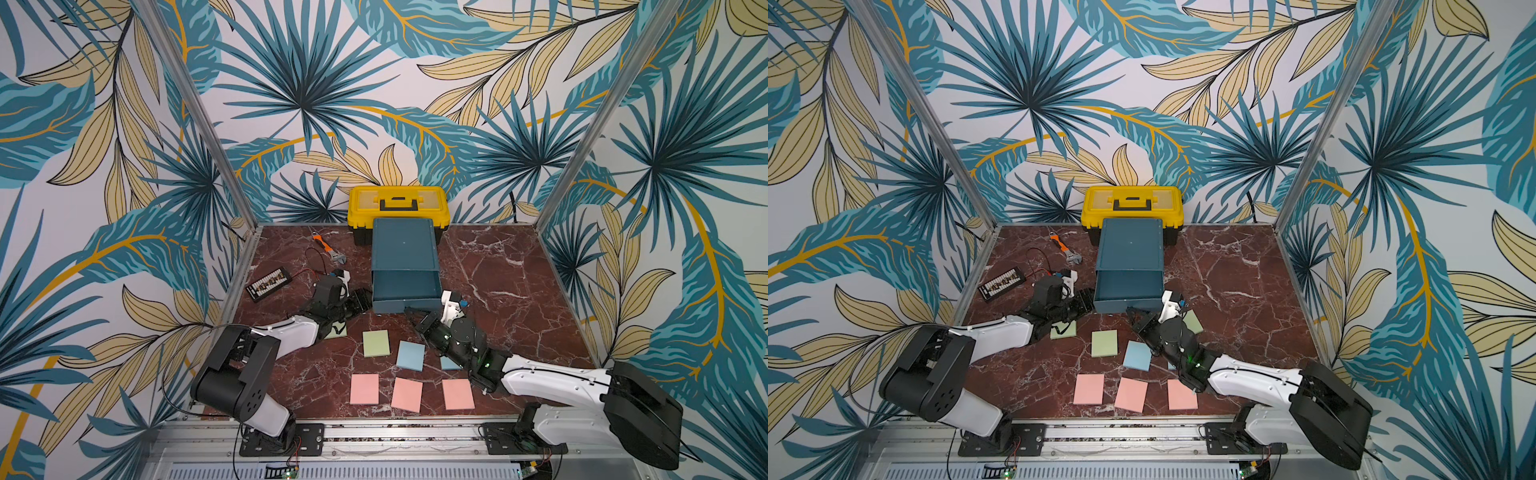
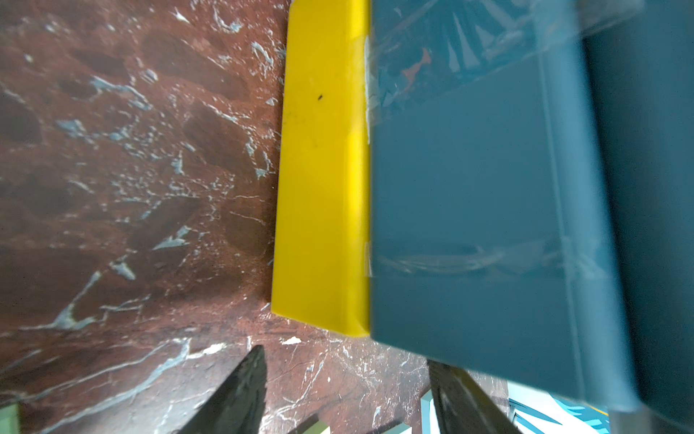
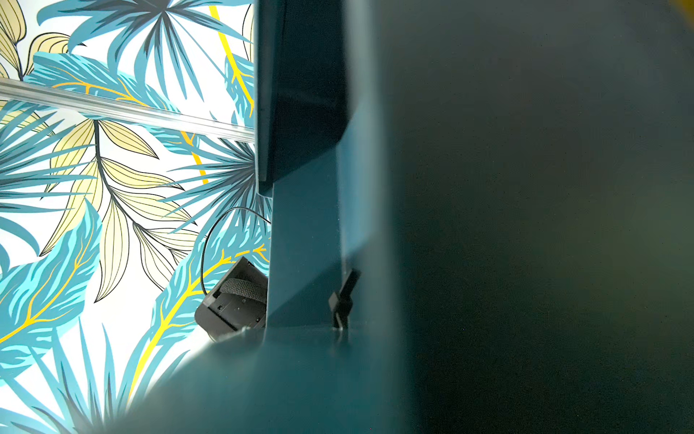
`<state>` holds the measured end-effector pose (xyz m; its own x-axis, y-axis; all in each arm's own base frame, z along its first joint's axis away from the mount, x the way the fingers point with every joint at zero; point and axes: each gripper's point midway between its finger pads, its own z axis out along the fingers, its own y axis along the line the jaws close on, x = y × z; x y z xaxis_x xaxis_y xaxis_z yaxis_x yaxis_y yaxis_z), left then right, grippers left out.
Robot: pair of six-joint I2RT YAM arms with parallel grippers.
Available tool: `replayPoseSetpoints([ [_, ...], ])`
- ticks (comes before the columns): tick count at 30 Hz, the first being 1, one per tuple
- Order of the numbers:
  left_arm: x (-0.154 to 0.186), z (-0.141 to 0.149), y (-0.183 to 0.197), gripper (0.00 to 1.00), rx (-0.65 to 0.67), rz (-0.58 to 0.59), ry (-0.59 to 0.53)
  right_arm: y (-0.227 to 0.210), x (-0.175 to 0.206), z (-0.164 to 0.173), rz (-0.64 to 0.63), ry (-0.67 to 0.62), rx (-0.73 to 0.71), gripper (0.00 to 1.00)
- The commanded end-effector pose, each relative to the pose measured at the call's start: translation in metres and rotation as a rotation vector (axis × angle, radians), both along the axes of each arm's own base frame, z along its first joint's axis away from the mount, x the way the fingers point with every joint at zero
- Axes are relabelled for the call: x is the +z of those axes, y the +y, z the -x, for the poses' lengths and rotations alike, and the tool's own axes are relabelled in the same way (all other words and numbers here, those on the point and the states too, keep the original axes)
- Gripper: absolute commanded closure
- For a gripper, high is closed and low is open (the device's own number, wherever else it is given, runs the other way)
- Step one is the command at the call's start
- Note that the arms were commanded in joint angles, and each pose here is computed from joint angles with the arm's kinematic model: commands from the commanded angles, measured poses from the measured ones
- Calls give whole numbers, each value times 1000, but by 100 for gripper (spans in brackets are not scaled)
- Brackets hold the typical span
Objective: Please put the sticky notes in the drawer by color
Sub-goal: Open the drawer in the storage box.
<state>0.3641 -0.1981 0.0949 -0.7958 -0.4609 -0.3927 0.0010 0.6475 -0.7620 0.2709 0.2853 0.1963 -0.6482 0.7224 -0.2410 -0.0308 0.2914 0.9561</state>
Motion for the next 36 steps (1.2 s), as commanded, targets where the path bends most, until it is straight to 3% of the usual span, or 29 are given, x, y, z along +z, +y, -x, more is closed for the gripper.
replayPoseSetpoints([
  [1, 8, -18, 12, 32, 80, -22, -58, -2, -16, 9, 31, 35, 12, 99],
  [24, 8, -20, 11, 30, 66, -35, -65, -8, -25, 20, 46, 54, 4, 99],
  [31, 5, -12, 15, 14, 67, -60, -35, -8, -26, 21, 66, 60, 14, 79],
  [36, 8, -8, 17, 5, 60, -82, -28, -14, -28, 25, 131, 62, 20, 45],
])
